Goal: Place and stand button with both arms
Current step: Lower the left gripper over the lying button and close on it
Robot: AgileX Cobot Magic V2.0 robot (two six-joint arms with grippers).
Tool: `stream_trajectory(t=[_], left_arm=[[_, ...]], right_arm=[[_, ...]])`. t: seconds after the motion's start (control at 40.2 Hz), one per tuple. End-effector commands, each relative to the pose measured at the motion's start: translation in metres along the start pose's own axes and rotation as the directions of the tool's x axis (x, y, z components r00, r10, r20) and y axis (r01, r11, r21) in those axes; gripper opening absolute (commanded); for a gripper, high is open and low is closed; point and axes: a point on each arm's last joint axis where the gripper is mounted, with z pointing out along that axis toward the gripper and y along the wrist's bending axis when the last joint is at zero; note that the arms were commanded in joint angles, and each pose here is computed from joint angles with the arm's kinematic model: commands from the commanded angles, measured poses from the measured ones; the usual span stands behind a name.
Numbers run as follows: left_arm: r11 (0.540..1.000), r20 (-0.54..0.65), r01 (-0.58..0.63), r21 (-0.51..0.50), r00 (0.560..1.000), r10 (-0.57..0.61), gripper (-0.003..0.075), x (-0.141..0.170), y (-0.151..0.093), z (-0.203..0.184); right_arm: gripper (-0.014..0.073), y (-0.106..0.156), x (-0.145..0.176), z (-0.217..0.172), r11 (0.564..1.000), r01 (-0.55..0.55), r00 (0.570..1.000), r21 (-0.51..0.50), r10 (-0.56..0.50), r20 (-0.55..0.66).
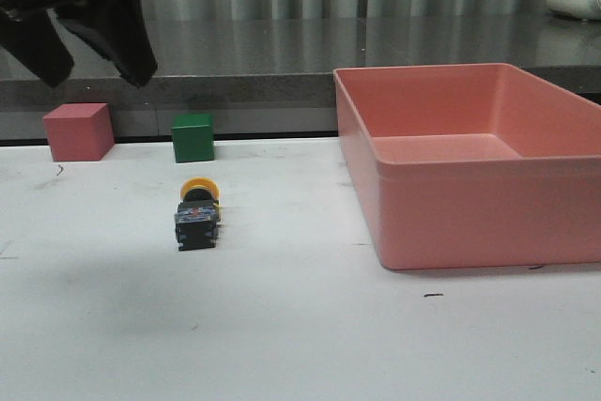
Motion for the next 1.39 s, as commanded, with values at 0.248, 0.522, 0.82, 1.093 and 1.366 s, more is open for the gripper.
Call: stream_trajectory(t=[0.248, 0.522, 0.82, 1.093, 1.366], left_arm=[[0.978, -0.115, 0.208, 0.006, 0.972, -0.206, 0.0545, -0.045, -0.008, 0.027], [0.957, -0.202, 0.288, -0.034, 0.936, -0.289, 0.0545, -0.067, -0.008, 0.058], [0.937, -0.245, 0.302, -0.174, 0.909, -0.339, 0.0545, -0.074, 0.001, 0.088], [0.922, -0.286, 0.338, -0.189, 0.879, -0.381, 0.0545, -0.068, 0.001, 0.119], [0.922, -0.293, 0.346, -0.174, 0.875, -0.384, 0.0545, -0.078, -0.003, 0.135]], right_arm=[[0.0541, -0.001, -0.012, -0.005, 1.0, 0.004, 0.996, 0.01, -0.005, 0.091], [0.0541, -0.001, -0.012, -0.005, 1.0, 0.004, 0.996, 0.01, -0.005, 0.091], [0.0541, -0.001, -0.012, -0.005, 1.0, 0.004, 0.996, 0.01, -0.005, 0.091], [0.0541, -0.001, -0.012, -0.005, 1.0, 0.004, 0.996, 0.01, -0.005, 0.091], [0.0541, -0.001, -0.012, -0.005, 1.0, 0.004, 0.996, 0.01, -0.005, 0.091]])
